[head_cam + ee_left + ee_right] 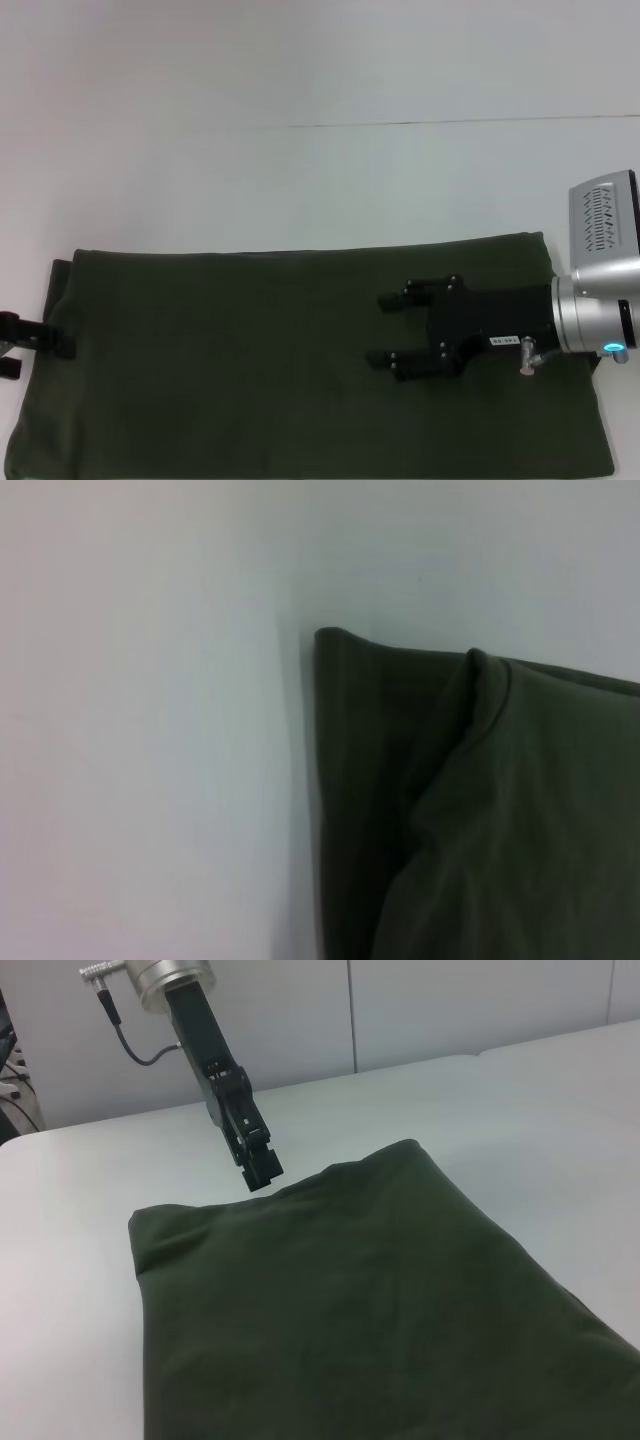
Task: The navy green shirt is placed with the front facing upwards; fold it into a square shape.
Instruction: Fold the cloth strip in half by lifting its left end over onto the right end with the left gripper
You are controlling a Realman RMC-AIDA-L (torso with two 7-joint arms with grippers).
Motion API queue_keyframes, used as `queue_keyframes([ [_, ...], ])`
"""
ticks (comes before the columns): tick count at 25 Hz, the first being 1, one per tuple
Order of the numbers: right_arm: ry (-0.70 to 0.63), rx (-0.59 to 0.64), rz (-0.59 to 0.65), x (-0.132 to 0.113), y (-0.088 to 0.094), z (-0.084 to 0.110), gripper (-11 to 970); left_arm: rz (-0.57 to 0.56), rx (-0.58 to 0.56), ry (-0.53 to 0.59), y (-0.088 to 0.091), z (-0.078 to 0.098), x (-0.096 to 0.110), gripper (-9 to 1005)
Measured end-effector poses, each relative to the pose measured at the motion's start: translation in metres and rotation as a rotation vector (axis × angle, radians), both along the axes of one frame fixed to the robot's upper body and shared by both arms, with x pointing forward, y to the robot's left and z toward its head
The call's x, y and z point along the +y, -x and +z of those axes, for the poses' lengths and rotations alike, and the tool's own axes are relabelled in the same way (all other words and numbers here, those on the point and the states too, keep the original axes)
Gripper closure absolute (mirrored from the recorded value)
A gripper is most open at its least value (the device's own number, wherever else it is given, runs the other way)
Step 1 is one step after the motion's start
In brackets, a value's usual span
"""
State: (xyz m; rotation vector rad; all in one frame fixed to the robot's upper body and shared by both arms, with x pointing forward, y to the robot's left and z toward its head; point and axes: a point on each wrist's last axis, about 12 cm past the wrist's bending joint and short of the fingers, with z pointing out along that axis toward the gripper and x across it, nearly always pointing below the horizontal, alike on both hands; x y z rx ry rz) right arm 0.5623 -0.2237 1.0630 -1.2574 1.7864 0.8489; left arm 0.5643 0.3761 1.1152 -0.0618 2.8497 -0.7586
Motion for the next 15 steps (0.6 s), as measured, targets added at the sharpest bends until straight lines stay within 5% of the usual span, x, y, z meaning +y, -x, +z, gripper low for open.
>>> queue_keyframes([
  [15,0.001,-0.001,0.002,0.0002,0.0001,0.0,166,-0.015,0.0,-0.012,-0.0008,-0.0042,-0.0055,89],
])
